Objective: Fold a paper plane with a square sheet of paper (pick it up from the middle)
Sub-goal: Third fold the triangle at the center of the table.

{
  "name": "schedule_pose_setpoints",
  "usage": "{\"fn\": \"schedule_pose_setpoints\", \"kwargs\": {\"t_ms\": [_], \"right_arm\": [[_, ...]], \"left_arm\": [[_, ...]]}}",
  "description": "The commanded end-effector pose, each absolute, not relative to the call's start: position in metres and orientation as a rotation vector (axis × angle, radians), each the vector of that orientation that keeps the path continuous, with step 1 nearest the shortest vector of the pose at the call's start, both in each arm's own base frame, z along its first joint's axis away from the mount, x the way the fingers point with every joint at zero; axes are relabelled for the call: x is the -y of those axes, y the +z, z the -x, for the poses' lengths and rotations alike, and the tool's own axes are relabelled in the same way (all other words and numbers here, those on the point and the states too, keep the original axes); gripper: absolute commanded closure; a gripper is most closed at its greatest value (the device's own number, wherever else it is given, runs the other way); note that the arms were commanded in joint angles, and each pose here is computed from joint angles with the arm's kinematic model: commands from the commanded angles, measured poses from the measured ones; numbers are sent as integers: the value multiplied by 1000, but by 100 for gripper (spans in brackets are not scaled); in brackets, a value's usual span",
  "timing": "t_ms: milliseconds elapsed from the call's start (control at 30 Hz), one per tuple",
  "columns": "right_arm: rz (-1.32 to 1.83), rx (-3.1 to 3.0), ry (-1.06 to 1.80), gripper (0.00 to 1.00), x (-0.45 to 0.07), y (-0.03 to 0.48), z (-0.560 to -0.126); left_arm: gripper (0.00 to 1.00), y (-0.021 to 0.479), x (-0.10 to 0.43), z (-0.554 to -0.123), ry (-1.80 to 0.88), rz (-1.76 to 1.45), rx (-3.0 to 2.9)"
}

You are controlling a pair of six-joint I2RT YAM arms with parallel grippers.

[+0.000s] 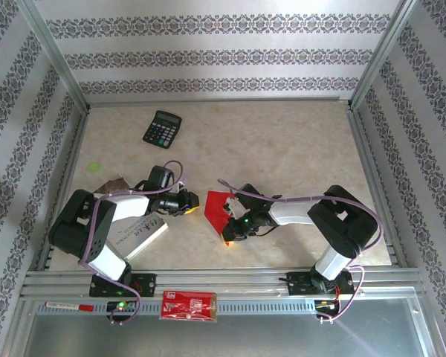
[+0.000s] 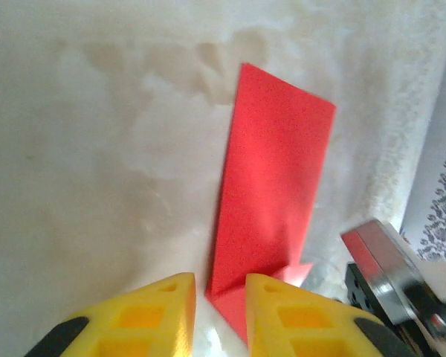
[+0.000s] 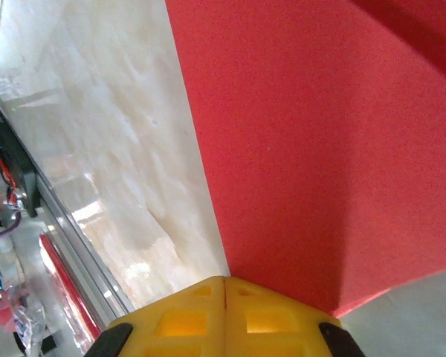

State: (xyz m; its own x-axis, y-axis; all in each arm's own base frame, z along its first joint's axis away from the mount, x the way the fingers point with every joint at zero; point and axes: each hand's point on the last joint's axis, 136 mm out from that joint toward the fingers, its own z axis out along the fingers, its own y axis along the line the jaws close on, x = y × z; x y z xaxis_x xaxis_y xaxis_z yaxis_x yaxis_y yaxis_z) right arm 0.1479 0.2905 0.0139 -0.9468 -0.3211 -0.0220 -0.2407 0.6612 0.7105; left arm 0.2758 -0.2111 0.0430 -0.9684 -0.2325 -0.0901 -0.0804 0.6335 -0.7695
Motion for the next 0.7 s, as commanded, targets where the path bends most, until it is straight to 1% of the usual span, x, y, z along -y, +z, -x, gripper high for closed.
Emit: {"fn": "schedule_pose_setpoints", "kwargs": {"t_ms": [0,67,167,233,267,333,400,533,633,667], "right_arm": [[-425,2811,-1030,98,-266,8,-139],[-440,2828,-1165,94,-279,33,-152],[-416,2899,-1272,85,-283,60,-176],[-378,2968,-1252,83,-278,66,-190],[-352,3003,-1223,80,-275,67,-197],[-316,3074,-1138,77,-268,65,-207],[-300,3102,-1089,77,-266,62,-213],[-281,3119,-1025,80,-266,52,-218],[-280,3118,-967,83,-264,40,-219],[-273,3115,-939,84,-262,35,-219]], "left_arm": [[71,49,205,-262,-1260,260,-2668],[66,52,204,-257,-1271,263,-2655],[52,60,206,-252,-1305,253,-2617],[44,64,208,-251,-1340,258,-2589],[40,66,210,-251,-1362,260,-2573],[35,71,215,-251,-1393,253,-2555],[32,71,219,-249,-1399,242,-2562],[31,69,225,-245,-1398,225,-2592],[32,63,230,-242,-1383,216,-2627],[34,61,232,-242,-1374,214,-2643]]}}
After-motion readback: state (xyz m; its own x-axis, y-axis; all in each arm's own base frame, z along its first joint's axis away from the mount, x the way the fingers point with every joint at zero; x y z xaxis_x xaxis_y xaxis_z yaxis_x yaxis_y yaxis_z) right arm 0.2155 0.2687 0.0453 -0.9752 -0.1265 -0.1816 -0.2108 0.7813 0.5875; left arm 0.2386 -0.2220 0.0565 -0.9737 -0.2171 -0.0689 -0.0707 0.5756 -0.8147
